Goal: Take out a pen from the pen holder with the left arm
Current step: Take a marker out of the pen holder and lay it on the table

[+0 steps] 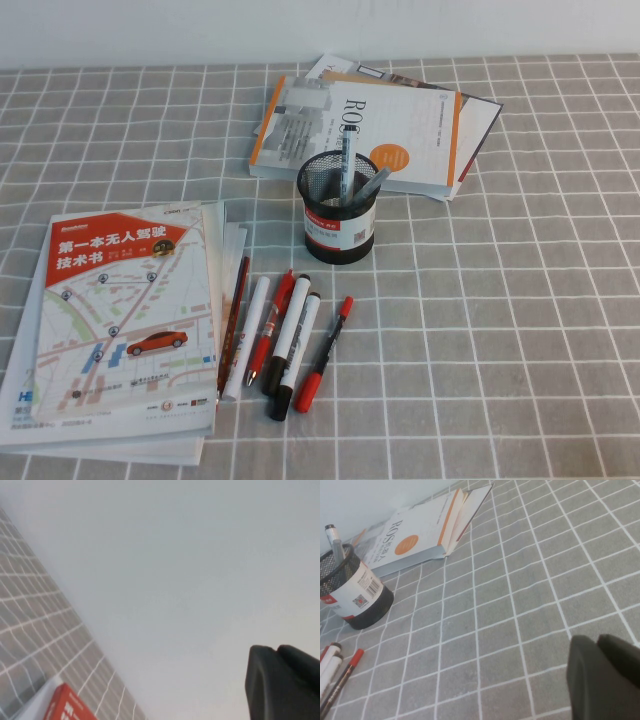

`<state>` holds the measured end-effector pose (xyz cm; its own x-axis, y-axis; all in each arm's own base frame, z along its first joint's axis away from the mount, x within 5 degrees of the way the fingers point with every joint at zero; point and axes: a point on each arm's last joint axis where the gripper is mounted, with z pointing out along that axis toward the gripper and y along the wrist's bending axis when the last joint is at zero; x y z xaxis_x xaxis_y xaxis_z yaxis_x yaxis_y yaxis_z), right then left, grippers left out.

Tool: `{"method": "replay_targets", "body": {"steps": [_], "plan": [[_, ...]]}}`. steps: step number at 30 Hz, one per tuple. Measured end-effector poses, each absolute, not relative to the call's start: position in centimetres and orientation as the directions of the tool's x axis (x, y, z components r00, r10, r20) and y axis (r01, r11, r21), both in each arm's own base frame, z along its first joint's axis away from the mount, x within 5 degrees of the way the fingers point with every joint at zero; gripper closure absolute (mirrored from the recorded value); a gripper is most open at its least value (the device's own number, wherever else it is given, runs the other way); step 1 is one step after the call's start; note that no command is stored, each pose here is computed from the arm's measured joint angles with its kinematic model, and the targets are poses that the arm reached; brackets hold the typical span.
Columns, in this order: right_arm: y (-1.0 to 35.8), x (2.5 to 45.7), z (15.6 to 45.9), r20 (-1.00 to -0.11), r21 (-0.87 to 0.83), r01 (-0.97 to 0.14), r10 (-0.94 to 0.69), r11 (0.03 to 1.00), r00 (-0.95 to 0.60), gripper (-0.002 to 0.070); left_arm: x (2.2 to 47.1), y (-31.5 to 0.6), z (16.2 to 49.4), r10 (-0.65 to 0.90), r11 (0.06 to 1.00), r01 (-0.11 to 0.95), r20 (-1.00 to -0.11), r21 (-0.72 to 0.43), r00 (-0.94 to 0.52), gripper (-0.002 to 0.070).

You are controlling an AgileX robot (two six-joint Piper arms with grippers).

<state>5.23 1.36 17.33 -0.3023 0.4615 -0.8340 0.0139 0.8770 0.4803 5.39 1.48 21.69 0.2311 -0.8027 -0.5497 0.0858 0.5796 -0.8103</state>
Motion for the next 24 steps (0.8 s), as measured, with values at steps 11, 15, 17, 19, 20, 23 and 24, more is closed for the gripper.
{"method": "replay_targets", "body": {"steps": [11, 15, 17, 19, 20, 23, 24], "plan": [[1.4, 5.2, 17.3, -0.834, 0.48, 0.014, 0.462, 0.877, -0.302, 0.0689, 5.9, -0.2, 23.5, -0.638, 0.769, 0.104, -0.769, -0.631, 0.051, 0.0679], [1.4, 5.2, 17.3, -0.834, 0.48, 0.014, 0.462, 0.877, -0.302, 0.0689, 7.5, -2.1, 26.5, -0.305, 0.922, 0.167, -0.922, -0.348, -0.239, 0.0679], [1.4, 5.2, 17.3, -0.834, 0.48, 0.014, 0.462, 0.877, -0.302, 0.0689, 8.6, -2.6, 27.6, -0.186, 0.94, 0.21, -0.921, -0.268, -0.343, 0.0679], [1.4, 5.2, 17.3, -0.834, 0.48, 0.014, 0.462, 0.877, -0.302, 0.0689, 9.9, -2.9, 28.7, -0.158, 0.94, 0.222, -0.907, -0.259, -0.389, 0.0679], [1.4, 5.2, 17.3, -0.834, 0.48, 0.014, 0.462, 0.877, -0.302, 0.0689, 10.5, -2.9, 29.3, -0.168, 0.937, 0.22, -0.903, -0.271, -0.396, 0.0679], [1.4, 5.2, 17.3, -0.834, 0.48, 0.014, 0.462, 0.877, -0.302, 0.0689, 13.0, -3.3, 30.4, -0.22, 0.92, 0.207, -0.877, -0.332, -0.428, 0.0679], [1.4, 5.2, 17.3, -0.834, 0.48, 0.014, 0.462, 0.877, -0.302, 0.0689, 13.9, -3.4, 30.8, -0.177, 0.925, 0.232, -0.882, -0.301, -0.436, 0.0679]]}}
